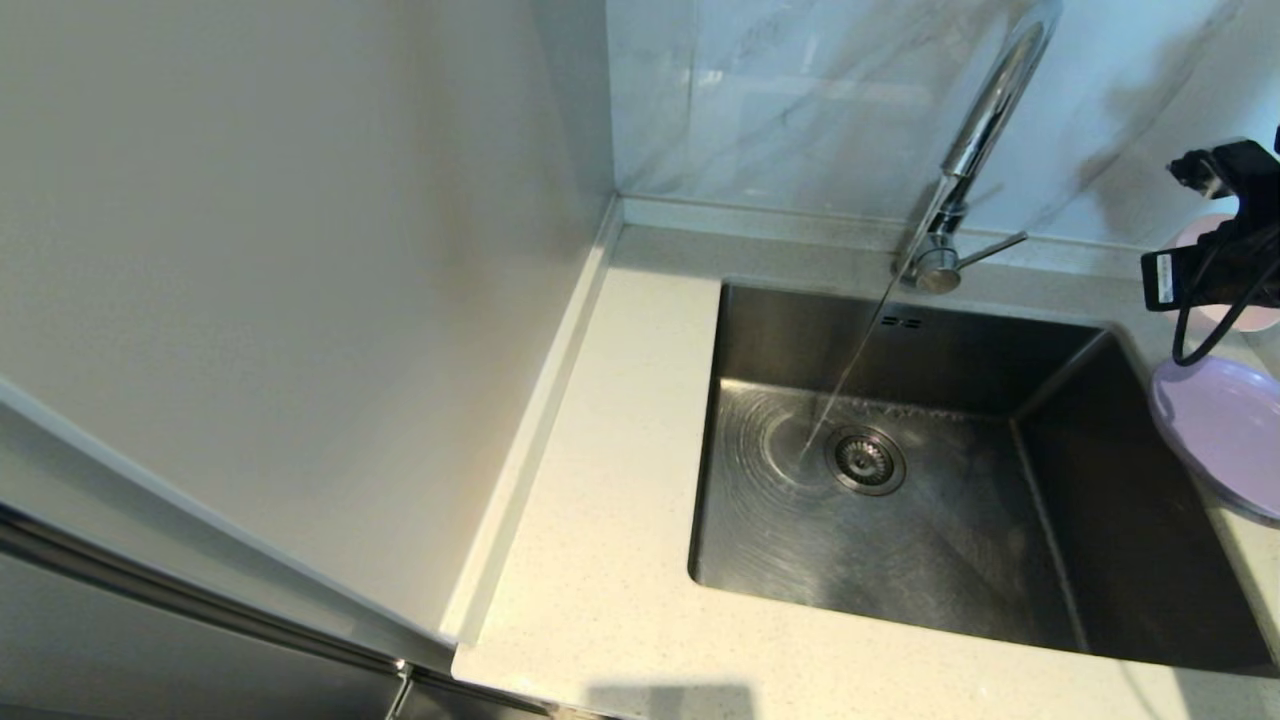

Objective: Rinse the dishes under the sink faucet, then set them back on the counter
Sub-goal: Place the bowl on the table

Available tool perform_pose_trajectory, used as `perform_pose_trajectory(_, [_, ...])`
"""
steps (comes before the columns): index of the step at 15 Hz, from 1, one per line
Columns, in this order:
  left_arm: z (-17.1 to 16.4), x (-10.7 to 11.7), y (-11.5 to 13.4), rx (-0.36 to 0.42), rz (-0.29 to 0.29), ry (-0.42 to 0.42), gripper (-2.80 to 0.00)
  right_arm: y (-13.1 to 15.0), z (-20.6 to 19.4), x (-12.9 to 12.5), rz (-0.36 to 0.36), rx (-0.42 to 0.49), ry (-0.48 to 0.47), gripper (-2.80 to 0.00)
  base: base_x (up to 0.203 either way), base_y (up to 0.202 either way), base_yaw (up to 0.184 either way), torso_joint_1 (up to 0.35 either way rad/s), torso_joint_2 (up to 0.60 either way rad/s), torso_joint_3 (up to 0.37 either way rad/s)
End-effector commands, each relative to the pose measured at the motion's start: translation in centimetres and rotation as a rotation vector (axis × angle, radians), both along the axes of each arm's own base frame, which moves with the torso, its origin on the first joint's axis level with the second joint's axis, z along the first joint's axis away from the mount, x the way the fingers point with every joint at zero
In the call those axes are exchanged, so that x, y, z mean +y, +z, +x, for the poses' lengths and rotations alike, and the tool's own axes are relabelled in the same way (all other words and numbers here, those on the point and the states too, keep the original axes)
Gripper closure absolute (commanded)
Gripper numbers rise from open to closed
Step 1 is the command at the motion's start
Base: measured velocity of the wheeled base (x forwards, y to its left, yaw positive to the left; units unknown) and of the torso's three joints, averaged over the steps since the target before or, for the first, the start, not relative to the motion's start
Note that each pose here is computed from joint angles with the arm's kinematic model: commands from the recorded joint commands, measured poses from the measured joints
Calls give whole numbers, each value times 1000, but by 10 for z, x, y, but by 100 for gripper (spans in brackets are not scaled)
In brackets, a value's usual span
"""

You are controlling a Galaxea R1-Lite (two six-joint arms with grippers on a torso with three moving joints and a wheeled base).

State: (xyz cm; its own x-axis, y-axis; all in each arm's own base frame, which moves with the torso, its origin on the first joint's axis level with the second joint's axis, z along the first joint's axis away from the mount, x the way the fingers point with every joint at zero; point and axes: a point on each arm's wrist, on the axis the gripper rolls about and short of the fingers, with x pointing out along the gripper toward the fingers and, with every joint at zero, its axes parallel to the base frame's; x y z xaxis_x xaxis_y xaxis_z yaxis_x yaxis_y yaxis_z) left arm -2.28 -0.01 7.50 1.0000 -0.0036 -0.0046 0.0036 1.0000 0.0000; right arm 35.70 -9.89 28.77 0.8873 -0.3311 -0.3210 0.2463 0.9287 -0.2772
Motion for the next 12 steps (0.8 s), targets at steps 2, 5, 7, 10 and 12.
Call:
perform_pose_trajectory(2, [0, 0, 0, 0, 0, 0, 0, -11, 17, -10, -35, -5, -3, 0, 0, 0, 0, 0, 0, 0])
perform_pose_trajectory(5, [0, 0, 0, 0, 0, 0, 0, -33, 38, -30, -116, 24, -9, 0, 0, 0, 0, 0, 0, 0])
perform_pose_trajectory(7, [0, 0, 0, 0, 0, -1, 0, -57, 54, -43, -127, 59, -17, 0, 0, 0, 0, 0, 0, 0])
perform_pose_trajectory(10, [0, 0, 0, 0, 0, 0, 0, -76, 68, -57, -158, 60, -27, 0, 0, 0, 0, 0, 0, 0])
perform_pose_trajectory(12, [0, 0, 0, 0, 0, 0, 0, -78, 72, -60, -166, 60, -27, 0, 0, 0, 0, 0, 0, 0])
